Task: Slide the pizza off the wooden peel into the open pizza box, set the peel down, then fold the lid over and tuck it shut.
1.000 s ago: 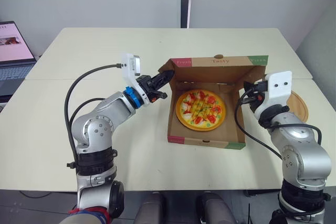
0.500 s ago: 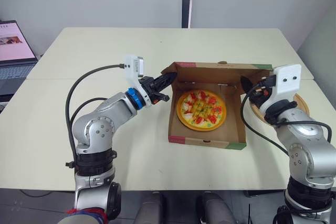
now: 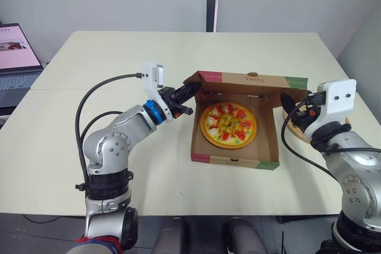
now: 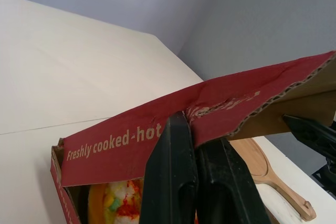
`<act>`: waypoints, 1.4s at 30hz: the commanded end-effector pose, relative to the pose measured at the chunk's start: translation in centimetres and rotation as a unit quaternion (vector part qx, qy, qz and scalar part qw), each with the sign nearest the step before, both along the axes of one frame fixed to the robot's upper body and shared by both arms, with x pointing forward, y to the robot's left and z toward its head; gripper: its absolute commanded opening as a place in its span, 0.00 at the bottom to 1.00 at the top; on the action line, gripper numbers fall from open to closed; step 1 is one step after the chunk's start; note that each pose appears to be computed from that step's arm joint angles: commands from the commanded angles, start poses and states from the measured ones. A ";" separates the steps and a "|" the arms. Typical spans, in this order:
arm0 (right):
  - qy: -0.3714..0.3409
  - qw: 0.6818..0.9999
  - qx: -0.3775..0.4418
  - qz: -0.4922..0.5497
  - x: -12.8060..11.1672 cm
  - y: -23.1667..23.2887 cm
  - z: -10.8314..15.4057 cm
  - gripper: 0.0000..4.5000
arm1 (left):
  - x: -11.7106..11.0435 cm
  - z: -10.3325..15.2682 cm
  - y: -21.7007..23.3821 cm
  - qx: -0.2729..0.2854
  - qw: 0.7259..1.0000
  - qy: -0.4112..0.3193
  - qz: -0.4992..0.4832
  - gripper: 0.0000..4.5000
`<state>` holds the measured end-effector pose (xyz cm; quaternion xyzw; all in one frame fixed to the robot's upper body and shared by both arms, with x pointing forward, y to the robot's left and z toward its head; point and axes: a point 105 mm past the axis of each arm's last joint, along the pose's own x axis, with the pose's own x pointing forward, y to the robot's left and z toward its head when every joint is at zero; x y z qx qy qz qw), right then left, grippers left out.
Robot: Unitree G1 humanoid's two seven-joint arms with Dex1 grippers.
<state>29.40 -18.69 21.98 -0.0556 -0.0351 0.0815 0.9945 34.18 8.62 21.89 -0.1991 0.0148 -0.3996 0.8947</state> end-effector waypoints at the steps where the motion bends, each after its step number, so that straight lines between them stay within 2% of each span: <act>1: -0.033 0.999 -0.002 0.000 -1.0 0.2 1.5 0.38 | -0.5 0.7 -0.3 -0.004 1.000 -0.017 -0.009 0.00; 6: -0.037 0.999 0.003 0.007 -1.0 0.6 1.9 0.01 | -0.6 0.7 -0.3 0.001 1.000 -0.020 -0.012 0.00; 12: -0.028 0.999 0.002 0.020 -1.6 1.6 1.7 0.01 | -1.7 0.5 -1.0 0.001 0.999 -0.017 -0.036 0.00; 18: -0.002 1.000 0.006 0.003 -2.5 1.3 -0.2 0.01 | -3.0 -1.9 -0.5 0.021 0.999 0.012 -0.032 0.00; 28: 0.027 0.999 0.020 -0.002 -3.3 2.0 -3.0 0.01 | -2.8 -3.2 0.4 0.023 0.999 0.033 0.002 0.00; 31: 0.035 0.999 0.026 0.002 -3.9 1.7 -3.6 0.15 | -2.7 -3.2 0.6 0.026 0.999 0.031 0.005 0.00; 34: 0.046 0.999 0.010 0.028 -4.6 1.5 -4.1 0.37 | -2.6 -3.3 0.7 0.029 0.999 0.029 0.005 0.00; 37: 0.097 0.992 -0.008 0.086 -5.6 1.1 -5.5 0.60 | -2.6 -3.5 0.8 0.035 0.999 0.028 0.004 0.00; 38: 0.124 0.985 -0.018 0.115 -6.3 1.0 -6.2 0.71 | -2.6 -3.7 0.9 0.037 0.999 0.028 0.005 0.00; 41: 0.158 0.977 -0.064 0.131 -7.0 -0.9 -6.8 0.90 | -2.7 -4.0 1.0 0.049 0.999 0.024 0.001 0.00; 42: 0.158 0.977 -0.082 0.116 -6.7 -2.1 -6.6 0.90 | -2.7 -4.1 1.0 0.051 0.998 0.023 0.000 0.00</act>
